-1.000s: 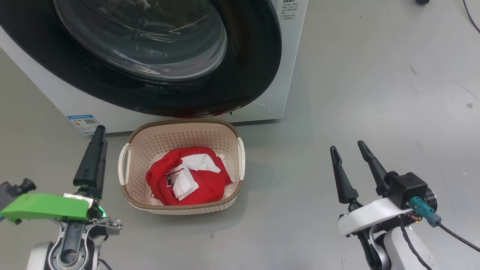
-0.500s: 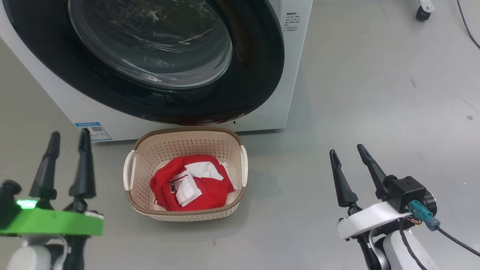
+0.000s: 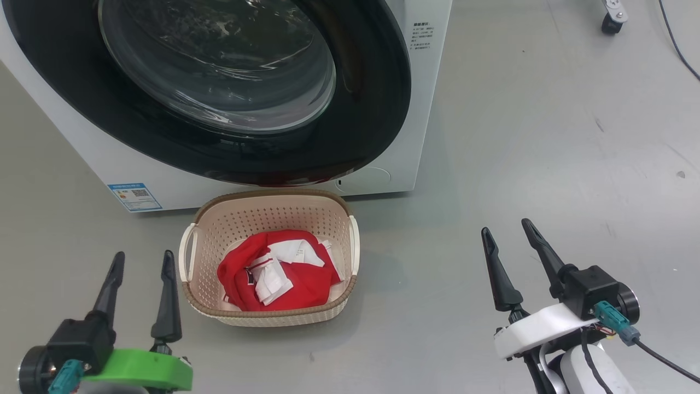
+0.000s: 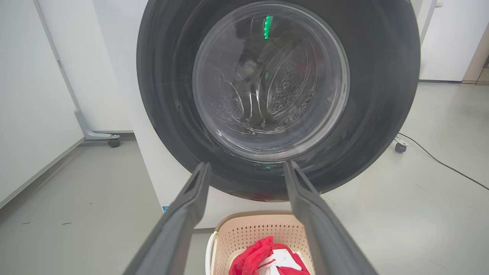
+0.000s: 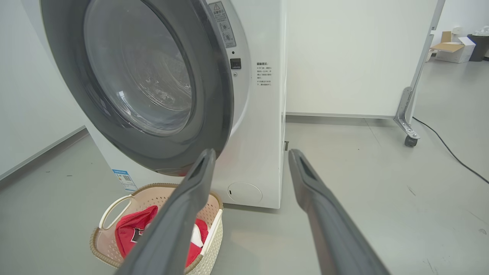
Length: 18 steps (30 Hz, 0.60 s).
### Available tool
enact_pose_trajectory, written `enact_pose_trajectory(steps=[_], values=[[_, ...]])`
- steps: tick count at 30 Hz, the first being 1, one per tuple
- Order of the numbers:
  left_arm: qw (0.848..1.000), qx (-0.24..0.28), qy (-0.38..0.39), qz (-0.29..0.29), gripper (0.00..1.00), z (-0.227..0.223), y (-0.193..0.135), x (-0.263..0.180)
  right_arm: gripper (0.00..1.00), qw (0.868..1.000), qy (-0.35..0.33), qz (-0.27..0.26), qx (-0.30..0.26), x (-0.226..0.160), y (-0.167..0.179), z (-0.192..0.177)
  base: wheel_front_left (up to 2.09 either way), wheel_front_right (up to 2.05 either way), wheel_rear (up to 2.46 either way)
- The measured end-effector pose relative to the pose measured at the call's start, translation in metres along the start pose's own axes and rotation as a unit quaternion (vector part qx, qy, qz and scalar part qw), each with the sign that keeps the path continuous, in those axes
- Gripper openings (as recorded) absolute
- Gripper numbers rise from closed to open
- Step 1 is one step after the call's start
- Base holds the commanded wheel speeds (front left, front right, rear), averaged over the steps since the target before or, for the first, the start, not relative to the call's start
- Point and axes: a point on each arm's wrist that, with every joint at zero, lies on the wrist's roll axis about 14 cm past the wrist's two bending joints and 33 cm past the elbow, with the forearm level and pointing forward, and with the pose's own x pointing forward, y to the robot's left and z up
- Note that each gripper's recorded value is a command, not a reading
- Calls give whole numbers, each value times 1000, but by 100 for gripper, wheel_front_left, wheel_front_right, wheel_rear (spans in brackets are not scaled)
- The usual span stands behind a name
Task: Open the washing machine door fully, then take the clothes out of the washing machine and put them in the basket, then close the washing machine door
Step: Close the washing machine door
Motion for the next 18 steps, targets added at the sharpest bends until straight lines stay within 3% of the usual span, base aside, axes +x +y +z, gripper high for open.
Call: enact_pose_trajectory(steps=[18], values=[[1000,-9,13,13,100,-15,-13,-11,100,1000,6,-6,-9,-10,0,-3,0,0,0]])
